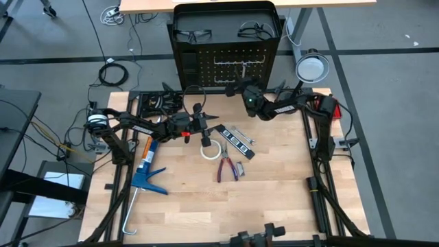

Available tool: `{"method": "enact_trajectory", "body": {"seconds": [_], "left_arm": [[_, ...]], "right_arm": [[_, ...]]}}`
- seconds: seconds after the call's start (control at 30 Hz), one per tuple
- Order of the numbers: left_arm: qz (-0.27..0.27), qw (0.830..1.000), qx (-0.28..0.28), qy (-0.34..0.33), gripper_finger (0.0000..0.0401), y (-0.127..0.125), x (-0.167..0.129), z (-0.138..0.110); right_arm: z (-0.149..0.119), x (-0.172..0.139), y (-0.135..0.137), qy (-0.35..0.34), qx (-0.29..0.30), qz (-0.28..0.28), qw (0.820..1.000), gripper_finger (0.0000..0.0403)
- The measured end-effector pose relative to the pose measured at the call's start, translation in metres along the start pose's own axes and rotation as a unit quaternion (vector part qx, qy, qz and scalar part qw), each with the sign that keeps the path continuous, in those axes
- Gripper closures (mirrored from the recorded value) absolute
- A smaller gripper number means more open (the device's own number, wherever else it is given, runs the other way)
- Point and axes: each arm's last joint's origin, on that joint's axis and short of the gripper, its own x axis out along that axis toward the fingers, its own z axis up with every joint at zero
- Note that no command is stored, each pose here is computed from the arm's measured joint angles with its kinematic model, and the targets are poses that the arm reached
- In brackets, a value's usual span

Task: Hang tools onto peg board
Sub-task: Unhang the silver wrench from the black peg board

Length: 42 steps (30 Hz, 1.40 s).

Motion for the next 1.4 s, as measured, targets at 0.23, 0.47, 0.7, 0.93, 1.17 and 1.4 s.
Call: {"method": "enact_trajectory", "body": {"seconds": [0.23,0.47,0.7,0.93,1.17,1.4], "left_arm": [[0.000,1.000,0.001,0.001,0.0229,0.000,0.000,0.000],[0.001,1.000,0.002,-0.002,0.0229,0.000,0.000,0.000],[0.000,1.000,0.002,-0.002,0.0229,0.000,0.000,0.000],[0.000,1.000,0.002,-0.001,0.0229,0.000,0.000,0.000],[0.002,1.000,0.002,-0.002,0.0229,0.000,0.000,0.000],[0.004,1.000,0.002,-0.001,0.0229,0.000,0.000,0.000]], "right_arm": [[-0.003,0.014,-0.010,0.002,0.029,0.006,1.000,0.0162],[-0.004,0.017,-0.012,0.006,0.025,0.001,1.000,0.0163],[0.010,0.028,-0.009,0.004,0.019,-0.005,1.000,0.0163],[0.011,0.036,-0.015,0.010,0.038,-0.021,0.999,0.0163],[0.010,0.039,-0.018,0.012,0.057,-0.019,0.998,0.0173],[0.010,0.039,-0.018,0.013,0.059,-0.017,0.998,0.0174]]}}
